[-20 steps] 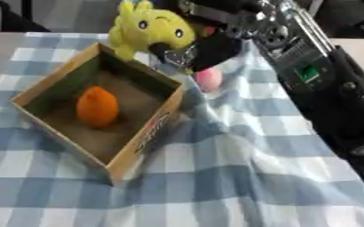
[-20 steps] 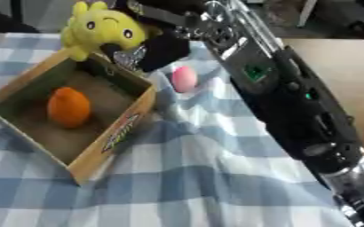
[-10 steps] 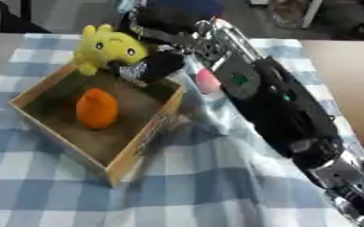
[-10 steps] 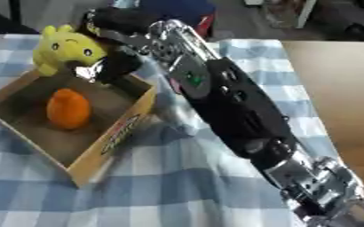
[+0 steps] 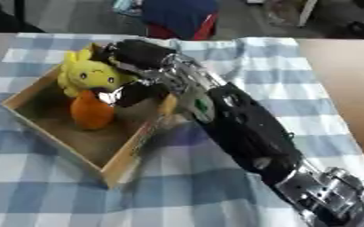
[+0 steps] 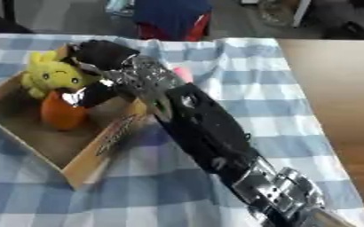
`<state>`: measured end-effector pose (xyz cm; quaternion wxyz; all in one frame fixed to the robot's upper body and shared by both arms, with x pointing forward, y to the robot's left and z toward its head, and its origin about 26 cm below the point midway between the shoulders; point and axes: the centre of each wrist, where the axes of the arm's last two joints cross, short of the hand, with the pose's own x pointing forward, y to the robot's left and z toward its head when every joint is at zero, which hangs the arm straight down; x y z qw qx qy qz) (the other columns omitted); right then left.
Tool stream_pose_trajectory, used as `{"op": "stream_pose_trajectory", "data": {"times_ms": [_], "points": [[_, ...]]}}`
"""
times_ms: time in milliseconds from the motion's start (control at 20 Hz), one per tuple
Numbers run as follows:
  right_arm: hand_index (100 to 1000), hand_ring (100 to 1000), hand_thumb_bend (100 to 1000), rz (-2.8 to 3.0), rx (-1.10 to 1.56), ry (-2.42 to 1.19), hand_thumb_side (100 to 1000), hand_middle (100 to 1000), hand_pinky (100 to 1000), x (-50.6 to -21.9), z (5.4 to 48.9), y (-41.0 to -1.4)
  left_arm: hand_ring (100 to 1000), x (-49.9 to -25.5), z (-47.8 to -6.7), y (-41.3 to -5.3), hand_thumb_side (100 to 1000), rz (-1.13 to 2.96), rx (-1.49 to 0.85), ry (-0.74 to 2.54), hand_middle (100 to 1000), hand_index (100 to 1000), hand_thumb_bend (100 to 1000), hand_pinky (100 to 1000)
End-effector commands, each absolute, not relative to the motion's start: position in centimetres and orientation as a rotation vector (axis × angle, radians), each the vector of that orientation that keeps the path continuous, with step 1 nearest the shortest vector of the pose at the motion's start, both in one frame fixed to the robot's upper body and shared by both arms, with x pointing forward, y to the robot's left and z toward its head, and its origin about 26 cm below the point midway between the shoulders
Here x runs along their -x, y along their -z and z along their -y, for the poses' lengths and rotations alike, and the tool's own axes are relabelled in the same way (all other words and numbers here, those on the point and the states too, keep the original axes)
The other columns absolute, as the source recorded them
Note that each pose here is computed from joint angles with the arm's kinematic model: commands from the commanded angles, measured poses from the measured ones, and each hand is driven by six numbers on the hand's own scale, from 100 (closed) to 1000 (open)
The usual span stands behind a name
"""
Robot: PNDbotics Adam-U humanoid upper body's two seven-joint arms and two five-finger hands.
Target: Pick up objects on the table and place them in the box.
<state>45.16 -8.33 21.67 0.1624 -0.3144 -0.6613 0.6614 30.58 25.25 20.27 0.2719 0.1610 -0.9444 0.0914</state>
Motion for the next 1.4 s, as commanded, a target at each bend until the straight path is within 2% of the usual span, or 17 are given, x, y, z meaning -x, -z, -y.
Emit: {"op": "stream_pose_trajectory", "data": {"times_ms": [50, 250, 300, 350, 450, 500, 550, 600, 900, 1400], "points": [[763, 623, 100, 1.883, 0.956, -1.921, 779, 517, 473, -45.2, 7.7, -21.5, 715, -30.3, -25.1, -21.1, 681, 2.577, -0.420, -0.242, 620, 807, 100, 310], [855, 712, 100, 1.856, 0.968, -1.971, 878, 584, 519, -45.2, 7.4, -20.8, 716, -30.3, -25.1, -21.1, 682, 2.575, -0.419, -0.243, 621, 807, 100, 310], [875, 736, 132, 1.855, 0.972, -1.982, 911, 604, 535, -45.1, 7.3, -20.9, 716, -30.3, -25.1, -21.1, 682, 2.575, -0.418, -0.243, 621, 807, 100, 310], [893, 756, 313, 1.855, 0.973, -1.991, 924, 626, 550, -45.1, 7.3, -20.9, 716, -30.3, -25.1, -21.1, 682, 2.575, -0.418, -0.243, 621, 807, 100, 310], [920, 783, 532, 1.858, 0.971, -2.006, 922, 661, 571, -44.9, 7.2, -21.2, 716, -30.3, -25.1, -21.1, 682, 2.574, -0.417, -0.243, 621, 807, 100, 309], [936, 787, 610, 1.863, 0.966, -2.010, 924, 671, 577, -44.8, 7.1, -21.3, 717, -30.3, -25.1, -21.1, 682, 2.573, -0.417, -0.243, 621, 807, 100, 310], [936, 787, 610, 1.868, 0.959, -2.011, 924, 671, 577, -44.7, 7.1, -21.5, 717, -30.3, -25.1, -21.0, 682, 2.573, -0.416, -0.243, 621, 807, 100, 310], [954, 800, 703, 1.879, 0.955, -2.008, 933, 692, 593, -44.6, 7.1, -21.8, 717, -30.3, -25.1, -21.0, 682, 2.572, -0.416, -0.243, 621, 807, 100, 310], [977, 820, 822, 1.982, 0.967, -1.946, 972, 731, 615, -43.5, 7.3, -24.3, 718, -30.3, -25.1, -20.9, 681, 2.568, -0.417, -0.242, 622, 808, 100, 310], [984, 821, 830, 2.135, 0.981, -1.794, 990, 744, 617, -42.0, 8.9, -30.0, 720, -30.3, -25.2, -20.8, 680, 2.562, -0.422, -0.239, 624, 808, 100, 310]]}}
